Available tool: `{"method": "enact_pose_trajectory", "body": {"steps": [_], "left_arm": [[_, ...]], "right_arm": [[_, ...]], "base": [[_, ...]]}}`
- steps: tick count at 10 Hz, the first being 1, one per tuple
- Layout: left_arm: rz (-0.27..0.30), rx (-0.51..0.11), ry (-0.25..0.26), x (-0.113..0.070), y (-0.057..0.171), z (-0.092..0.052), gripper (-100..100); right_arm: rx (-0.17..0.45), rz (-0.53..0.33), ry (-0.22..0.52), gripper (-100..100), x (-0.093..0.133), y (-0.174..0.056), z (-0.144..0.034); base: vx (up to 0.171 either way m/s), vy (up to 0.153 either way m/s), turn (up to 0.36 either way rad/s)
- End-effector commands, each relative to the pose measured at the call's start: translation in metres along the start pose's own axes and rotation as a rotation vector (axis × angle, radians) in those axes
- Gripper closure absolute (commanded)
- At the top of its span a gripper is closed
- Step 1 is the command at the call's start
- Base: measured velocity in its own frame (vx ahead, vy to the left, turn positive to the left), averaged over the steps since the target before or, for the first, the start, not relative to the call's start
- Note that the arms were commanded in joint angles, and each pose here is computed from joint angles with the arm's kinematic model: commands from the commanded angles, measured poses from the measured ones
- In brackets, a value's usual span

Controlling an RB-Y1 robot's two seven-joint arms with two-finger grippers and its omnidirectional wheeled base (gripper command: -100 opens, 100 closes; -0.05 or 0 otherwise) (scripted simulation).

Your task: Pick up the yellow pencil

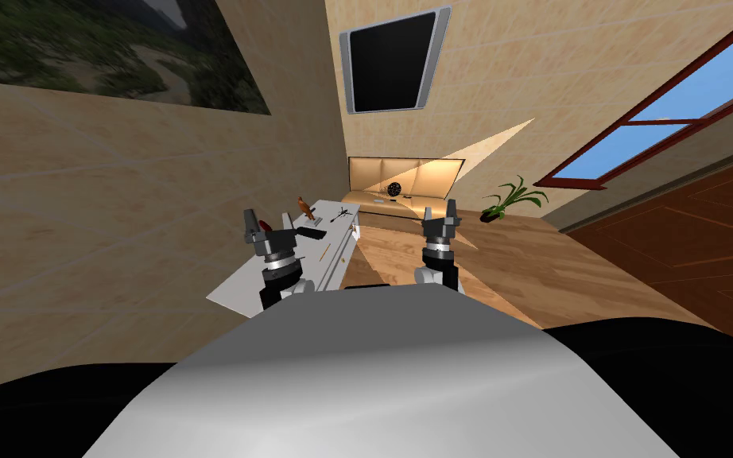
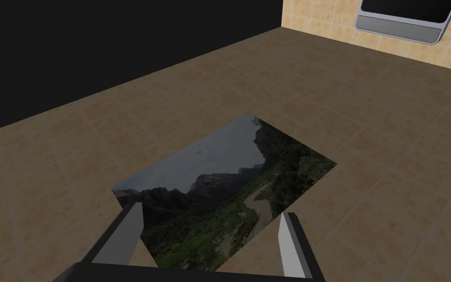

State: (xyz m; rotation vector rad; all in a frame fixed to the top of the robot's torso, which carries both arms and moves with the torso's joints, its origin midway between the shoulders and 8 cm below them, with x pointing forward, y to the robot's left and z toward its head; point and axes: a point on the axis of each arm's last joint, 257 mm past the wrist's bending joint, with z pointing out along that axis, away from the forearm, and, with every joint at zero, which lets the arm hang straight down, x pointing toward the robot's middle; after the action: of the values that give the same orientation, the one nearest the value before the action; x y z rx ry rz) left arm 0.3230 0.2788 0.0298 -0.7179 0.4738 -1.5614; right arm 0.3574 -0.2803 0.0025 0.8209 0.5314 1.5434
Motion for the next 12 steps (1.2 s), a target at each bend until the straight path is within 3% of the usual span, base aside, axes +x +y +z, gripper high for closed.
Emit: {"method": "enact_pose_trajectory", "body": {"steps": [1,5,6,9,12], "left_arm": [[0.004,-0.046,0.003,-0.005,0.013,-0.002,-100],[0.018,-0.186,-0.006,-0.024,0.056,-0.010,-100],[0.018,-0.194,-0.008,-0.024,0.058,-0.010,-100],[0.032,-0.330,-0.036,-0.051,0.098,-0.023,-100],[0.039,-0.410,-0.058,-0.064,0.120,-0.032,-100]], "right_arm": [[0.000,0.000,0.000,0,0.000,0.000,0.000],[0.000,0.000,0.000,0,0.000,0.000,0.000],[0.000,0.000,0.000,0,0.000,0.000,0.000],[0.000,0.000,0.000,0,0.000,0.000,0.000],[0.000,0.000,0.000,0,0.000,0.000,0.000]], "base": [[0.027,-0.015,0.038],[0.063,-0.034,0.047],[0.045,-0.023,0.013],[0.071,-0.032,0.040],[0.061,-0.021,0.013]]}}
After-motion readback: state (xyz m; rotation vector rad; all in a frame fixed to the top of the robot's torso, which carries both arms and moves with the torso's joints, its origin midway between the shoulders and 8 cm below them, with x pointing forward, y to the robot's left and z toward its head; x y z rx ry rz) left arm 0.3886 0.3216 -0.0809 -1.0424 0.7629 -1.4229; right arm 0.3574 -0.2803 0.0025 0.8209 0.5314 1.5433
